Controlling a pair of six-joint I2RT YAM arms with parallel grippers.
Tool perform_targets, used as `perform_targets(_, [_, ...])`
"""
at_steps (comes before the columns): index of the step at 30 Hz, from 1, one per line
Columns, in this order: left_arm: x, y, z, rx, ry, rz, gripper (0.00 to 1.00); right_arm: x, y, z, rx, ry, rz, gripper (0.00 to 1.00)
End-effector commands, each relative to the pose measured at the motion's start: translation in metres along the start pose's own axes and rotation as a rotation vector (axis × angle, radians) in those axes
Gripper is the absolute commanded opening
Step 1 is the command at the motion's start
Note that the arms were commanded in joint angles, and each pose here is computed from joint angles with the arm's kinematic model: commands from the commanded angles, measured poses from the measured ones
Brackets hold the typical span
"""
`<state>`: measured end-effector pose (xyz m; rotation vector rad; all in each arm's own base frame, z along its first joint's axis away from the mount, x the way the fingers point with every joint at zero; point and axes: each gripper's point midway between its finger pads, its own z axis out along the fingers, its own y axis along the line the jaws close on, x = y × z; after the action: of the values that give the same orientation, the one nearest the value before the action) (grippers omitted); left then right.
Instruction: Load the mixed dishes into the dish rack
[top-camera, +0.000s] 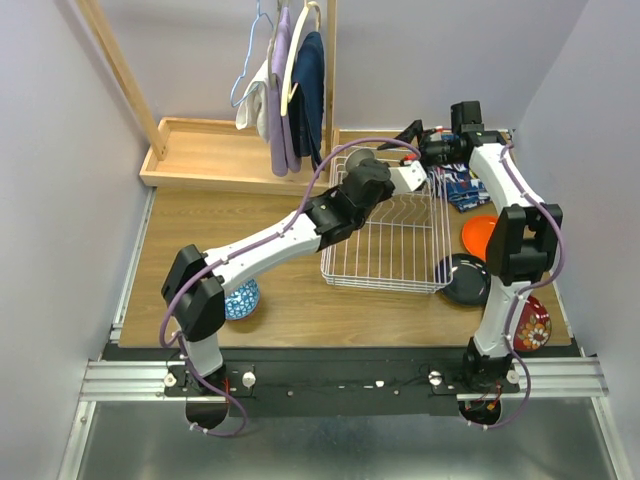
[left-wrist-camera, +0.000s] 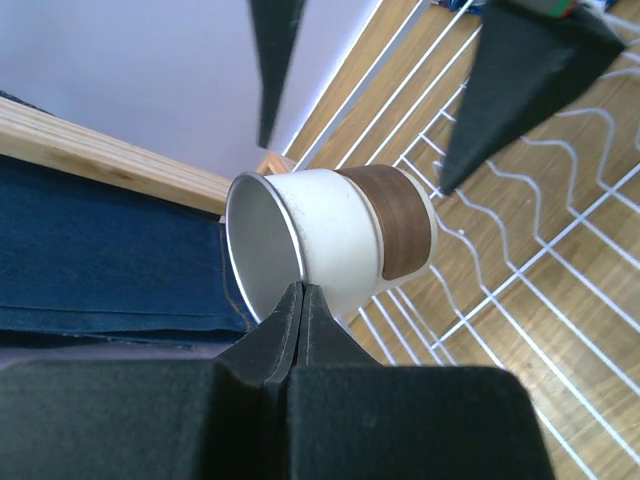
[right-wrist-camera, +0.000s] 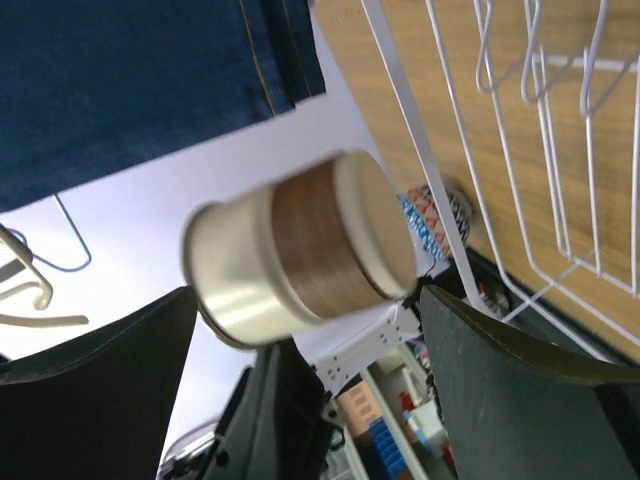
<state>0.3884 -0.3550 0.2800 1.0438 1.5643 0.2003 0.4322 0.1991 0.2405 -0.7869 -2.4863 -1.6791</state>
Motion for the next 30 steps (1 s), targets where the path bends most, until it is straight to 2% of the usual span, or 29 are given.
perform_targets(1, [-0.025, 0.002, 0.001, -0.071, -0.048, -0.1, 0.0, -0.01, -0.002, 0.017, 0.061, -0.037, 0.01, 1.0])
perform_targets(11, [-0.048, -0.002, 0.016, -0.103, -0.09, -0.113, 0.0, 0.003, -0.008, 0.024, 0.081, -0.021, 0.023, 1.0])
perform_targets(15, [-0.053, -0.012, 0.018, -0.048, -0.098, -0.131, 0.0, 0.003, -0.006, 0.026, 0.06, -0.005, 0.019, 1.0])
perform_targets(21, [-0.035, -0.037, 0.016, 0.049, -0.047, -0.153, 0.0, -0.007, 0.012, 0.028, 0.002, -0.008, -0.058, 1.0])
perform_targets(25, [-0.028, -0.045, 0.009, 0.097, -0.035, -0.167, 0.0, -0.018, 0.003, 0.027, 0.037, -0.052, -0.1, 1.0])
perform_targets(30, [-0.016, -0.034, -0.002, 0.122, -0.021, -0.178, 0.0, -0.051, -0.026, 0.022, 0.139, -0.148, -0.144, 1.0])
